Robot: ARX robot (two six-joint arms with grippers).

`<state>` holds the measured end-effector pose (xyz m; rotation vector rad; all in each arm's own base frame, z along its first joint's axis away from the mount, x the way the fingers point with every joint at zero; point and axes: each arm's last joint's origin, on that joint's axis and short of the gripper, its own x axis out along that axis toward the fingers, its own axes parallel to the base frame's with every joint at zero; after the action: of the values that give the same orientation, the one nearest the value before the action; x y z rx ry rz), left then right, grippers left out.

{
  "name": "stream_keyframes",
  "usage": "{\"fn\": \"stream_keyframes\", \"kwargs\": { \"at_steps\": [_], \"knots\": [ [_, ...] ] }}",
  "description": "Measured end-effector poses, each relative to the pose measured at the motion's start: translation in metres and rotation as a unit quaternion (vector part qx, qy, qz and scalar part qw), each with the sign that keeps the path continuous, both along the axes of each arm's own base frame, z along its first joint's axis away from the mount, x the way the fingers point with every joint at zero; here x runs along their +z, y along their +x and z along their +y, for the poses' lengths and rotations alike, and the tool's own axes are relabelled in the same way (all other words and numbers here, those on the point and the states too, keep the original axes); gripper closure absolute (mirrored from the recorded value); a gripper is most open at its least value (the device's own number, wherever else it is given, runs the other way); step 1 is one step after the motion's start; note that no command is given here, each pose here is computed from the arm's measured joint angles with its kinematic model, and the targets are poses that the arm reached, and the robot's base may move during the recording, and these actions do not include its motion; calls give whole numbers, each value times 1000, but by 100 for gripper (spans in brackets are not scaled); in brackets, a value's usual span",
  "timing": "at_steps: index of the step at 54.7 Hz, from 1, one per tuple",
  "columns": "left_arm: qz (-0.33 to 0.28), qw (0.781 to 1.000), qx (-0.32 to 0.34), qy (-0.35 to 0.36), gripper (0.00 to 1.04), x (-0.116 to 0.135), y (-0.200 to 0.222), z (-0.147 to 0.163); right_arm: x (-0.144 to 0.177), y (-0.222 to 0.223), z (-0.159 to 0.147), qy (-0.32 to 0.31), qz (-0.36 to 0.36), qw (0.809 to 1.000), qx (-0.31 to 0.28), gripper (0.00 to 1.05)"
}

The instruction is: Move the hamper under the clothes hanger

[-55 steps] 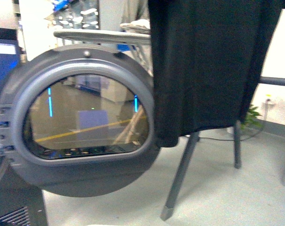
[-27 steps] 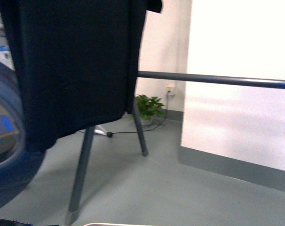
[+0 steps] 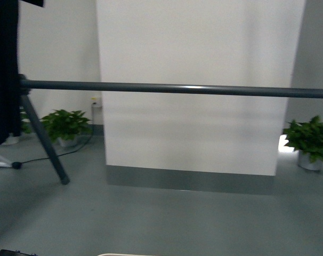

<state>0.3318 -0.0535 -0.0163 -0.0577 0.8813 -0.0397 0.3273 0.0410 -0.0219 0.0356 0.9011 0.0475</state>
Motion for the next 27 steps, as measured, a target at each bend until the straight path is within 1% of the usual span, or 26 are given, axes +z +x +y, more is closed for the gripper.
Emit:
{"fn": "stream_keyframes", "kwargs": {
  "at_steps": [14,27],
  "knots": [
    [0,1000,-20,-11,101,1,0,-8,-1,-1,-8,-5,2,1000,-14,102],
    [-1,1000,7,4,101,0,1,3,-1,-2,4,5,3,1000,10,102]
  ]
}}
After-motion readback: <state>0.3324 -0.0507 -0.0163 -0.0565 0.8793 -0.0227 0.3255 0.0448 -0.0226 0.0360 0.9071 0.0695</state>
